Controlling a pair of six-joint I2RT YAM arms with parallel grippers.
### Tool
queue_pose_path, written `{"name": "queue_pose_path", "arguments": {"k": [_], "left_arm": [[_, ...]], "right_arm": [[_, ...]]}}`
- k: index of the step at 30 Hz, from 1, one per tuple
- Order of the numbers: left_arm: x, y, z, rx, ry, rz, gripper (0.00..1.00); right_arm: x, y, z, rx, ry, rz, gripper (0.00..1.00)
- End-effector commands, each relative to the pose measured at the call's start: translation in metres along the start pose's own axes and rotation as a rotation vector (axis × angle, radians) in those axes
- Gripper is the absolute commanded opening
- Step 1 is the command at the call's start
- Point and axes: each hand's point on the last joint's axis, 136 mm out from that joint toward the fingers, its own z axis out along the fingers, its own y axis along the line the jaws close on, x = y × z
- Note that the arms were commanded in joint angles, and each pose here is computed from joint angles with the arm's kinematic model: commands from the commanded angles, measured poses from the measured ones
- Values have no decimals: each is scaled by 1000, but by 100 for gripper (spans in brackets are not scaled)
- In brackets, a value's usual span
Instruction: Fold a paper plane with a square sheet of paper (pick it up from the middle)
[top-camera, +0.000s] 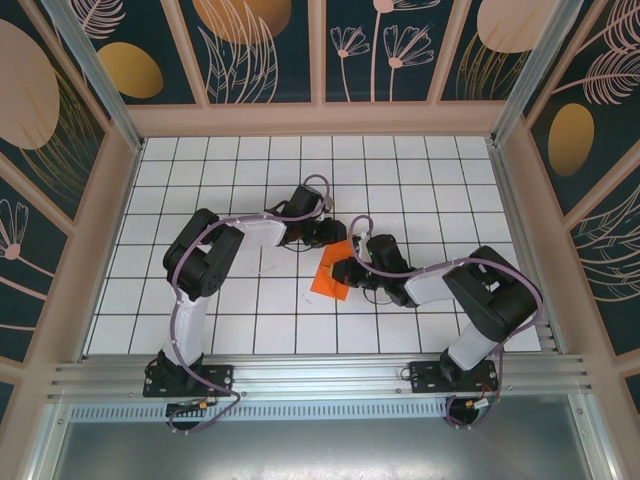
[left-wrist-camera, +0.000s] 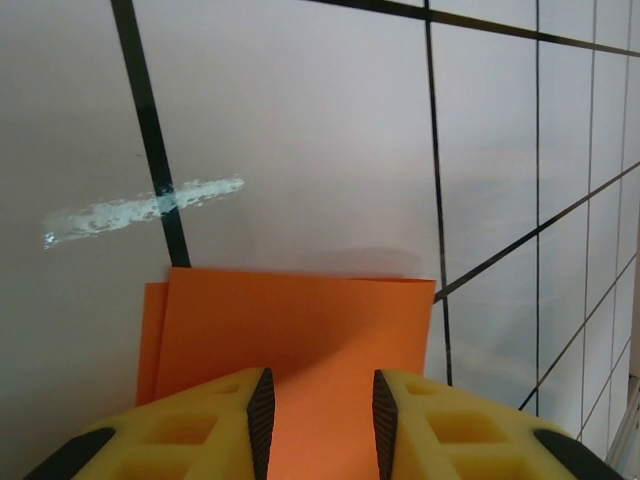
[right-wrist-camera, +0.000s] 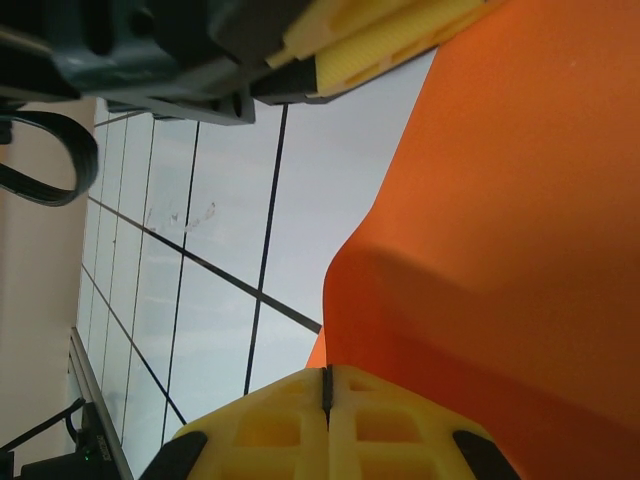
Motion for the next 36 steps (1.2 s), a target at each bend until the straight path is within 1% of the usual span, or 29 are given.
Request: {"name": "queue_pose_path", "arguments": {"k": [1, 7, 11, 19, 25, 36], "left_arm": [[4, 5, 7, -15, 43, 25, 35], [14, 22, 9, -72, 71, 46, 34], [17, 27, 11, -86, 83, 49, 34], [15, 29, 12, -98, 83, 60, 34], [16, 31, 13, -111, 89, 66, 34], [15, 31, 14, -113, 93, 69, 34]], "right_arm": [[-9, 10, -5, -39, -18, -43, 5], [-11, 1, -9, -4, -8, -76, 6], [-12, -4, -9, 22, 11, -121, 7], [-17, -12, -5, 76, 61, -222, 7], [-24, -18, -7, 110, 66, -260, 7], [-24, -31, -5, 149, 75, -295, 8]]}}
